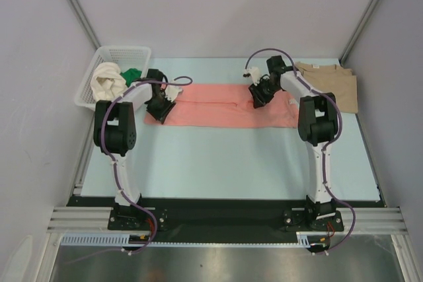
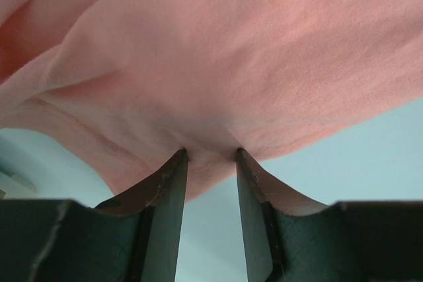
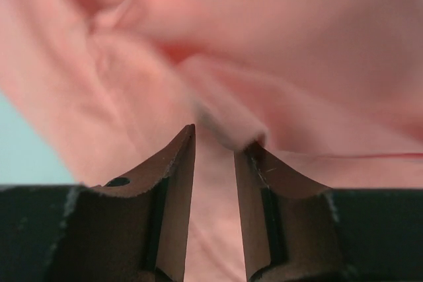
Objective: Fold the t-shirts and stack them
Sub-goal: Fold the tshirt
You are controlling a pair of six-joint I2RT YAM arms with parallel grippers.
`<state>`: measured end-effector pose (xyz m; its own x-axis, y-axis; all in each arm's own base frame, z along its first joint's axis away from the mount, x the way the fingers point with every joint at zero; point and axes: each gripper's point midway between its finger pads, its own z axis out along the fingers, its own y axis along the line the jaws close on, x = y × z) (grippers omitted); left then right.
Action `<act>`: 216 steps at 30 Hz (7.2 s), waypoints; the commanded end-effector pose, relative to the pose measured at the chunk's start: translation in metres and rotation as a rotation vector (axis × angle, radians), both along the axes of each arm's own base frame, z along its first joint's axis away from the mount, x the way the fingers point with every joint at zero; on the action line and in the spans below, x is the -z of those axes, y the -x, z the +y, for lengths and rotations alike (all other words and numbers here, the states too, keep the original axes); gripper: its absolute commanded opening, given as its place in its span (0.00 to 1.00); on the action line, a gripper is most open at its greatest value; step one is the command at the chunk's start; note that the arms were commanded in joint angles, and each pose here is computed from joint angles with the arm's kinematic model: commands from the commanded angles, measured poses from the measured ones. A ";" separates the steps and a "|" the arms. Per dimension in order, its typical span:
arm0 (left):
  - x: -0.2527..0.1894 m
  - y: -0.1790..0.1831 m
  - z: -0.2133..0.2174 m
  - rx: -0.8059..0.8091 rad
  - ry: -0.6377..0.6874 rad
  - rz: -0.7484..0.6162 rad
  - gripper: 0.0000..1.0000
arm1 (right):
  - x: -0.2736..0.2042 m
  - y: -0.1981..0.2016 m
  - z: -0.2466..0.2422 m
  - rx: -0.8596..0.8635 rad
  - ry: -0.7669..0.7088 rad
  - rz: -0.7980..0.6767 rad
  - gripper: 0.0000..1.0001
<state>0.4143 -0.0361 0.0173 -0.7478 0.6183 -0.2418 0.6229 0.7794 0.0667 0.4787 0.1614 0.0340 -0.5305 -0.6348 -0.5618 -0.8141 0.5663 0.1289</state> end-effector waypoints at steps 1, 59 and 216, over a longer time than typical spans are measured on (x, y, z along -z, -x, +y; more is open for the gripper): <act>-0.005 0.000 0.004 -0.017 0.009 -0.042 0.40 | -0.058 -0.072 0.004 0.060 -0.053 -0.221 0.34; -0.019 0.041 0.055 0.399 -0.183 0.147 0.00 | -0.140 0.032 -0.036 0.165 -0.035 -0.274 0.44; -0.225 -0.023 -0.256 0.172 0.542 -0.264 0.74 | -0.131 -0.047 -0.072 0.746 -0.336 -0.108 0.47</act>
